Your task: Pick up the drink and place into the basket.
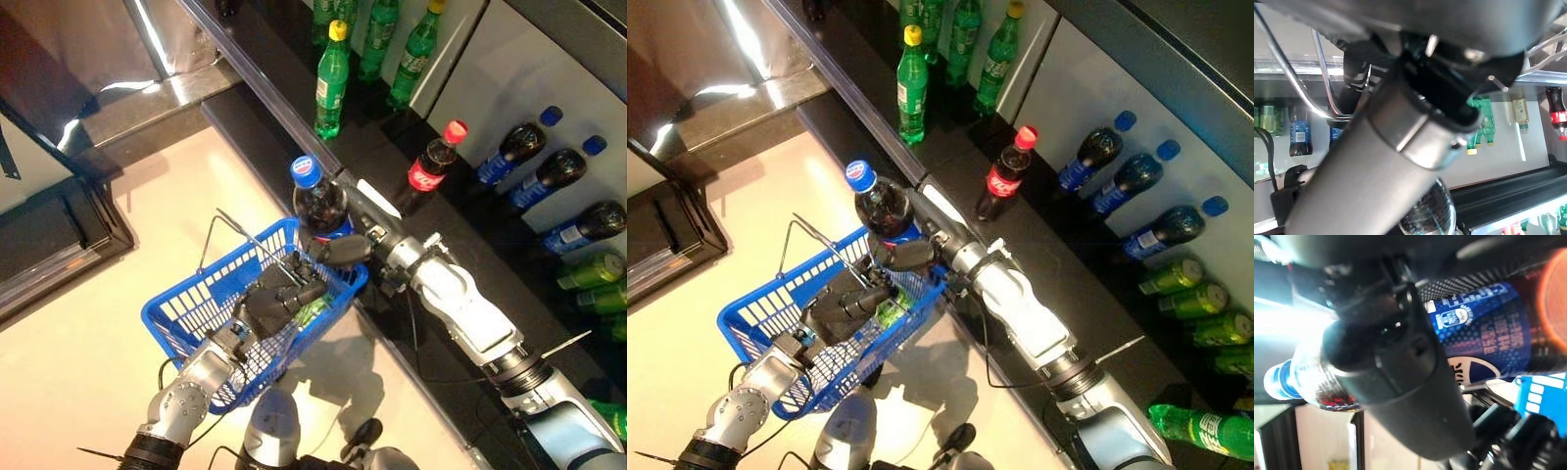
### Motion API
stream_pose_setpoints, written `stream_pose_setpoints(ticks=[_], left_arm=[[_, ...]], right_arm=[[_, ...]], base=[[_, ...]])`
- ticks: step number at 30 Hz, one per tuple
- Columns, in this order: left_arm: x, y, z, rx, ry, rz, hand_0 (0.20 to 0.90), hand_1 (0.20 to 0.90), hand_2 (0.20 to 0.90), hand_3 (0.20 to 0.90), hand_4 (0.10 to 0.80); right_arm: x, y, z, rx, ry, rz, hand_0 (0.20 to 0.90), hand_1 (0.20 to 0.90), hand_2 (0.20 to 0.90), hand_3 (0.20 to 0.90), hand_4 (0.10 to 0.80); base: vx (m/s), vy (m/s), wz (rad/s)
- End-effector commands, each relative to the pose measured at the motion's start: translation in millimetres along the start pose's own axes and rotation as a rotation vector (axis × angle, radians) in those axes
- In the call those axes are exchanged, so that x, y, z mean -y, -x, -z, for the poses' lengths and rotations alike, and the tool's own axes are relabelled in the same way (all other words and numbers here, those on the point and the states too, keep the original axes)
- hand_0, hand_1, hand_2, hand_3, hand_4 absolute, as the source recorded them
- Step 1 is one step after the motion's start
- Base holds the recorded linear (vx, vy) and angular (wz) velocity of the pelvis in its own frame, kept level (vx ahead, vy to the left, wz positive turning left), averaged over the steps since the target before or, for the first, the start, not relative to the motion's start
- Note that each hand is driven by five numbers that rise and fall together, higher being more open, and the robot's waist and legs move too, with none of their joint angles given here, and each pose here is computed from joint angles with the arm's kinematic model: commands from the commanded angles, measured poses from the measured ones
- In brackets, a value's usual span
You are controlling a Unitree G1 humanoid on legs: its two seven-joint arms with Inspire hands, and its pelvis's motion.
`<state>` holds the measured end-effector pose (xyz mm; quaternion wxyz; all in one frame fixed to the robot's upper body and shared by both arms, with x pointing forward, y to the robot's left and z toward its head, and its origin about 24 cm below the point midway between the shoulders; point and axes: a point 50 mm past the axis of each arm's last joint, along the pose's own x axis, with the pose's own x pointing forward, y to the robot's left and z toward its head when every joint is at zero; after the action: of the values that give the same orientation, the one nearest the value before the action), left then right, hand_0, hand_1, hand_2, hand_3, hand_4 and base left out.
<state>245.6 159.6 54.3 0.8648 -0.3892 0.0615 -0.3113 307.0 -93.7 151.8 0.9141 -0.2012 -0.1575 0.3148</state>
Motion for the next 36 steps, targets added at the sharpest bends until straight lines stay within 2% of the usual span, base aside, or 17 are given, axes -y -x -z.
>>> stream_pose_setpoints(ticks=[1,16,21,36], left_arm=[[115.8,-29.4,-27.6,0.244,0.028,0.783,0.3,0.3,0.3,0.2,0.1],[140.3,-24.7,-26.4,0.213,0.0,0.961,0.3,0.3,0.3,0.2,0.1],[148.8,-21.9,-27.1,0.198,-0.018,1.024,0.3,0.3,0.3,0.2,0.1],[165.8,-20.1,-26.3,0.154,-0.046,1.138,0.3,0.3,0.3,0.2,0.1]], right_arm=[[-29.1,-10.8,-19.9,0.171,-0.069,-0.082,0.3,0.3,0.3,0.2,0.1],[-59.2,-8.6,13.3,0.002,-0.066,-0.201,0.3,0.3,0.3,0.2,0.1],[-64.8,-6.9,30.2,-0.083,-0.002,-0.232,0.3,0.3,0.3,0.2,0.1],[-66.7,-13.2,42.4,-0.171,0.172,-0.286,0.3,0.3,0.3,0.2,0.1]], base=[[0.0,0.0,0.0],[0.0,0.0,0.0],[0.0,0.0,0.0],[0.002,-0.001,0.01]])
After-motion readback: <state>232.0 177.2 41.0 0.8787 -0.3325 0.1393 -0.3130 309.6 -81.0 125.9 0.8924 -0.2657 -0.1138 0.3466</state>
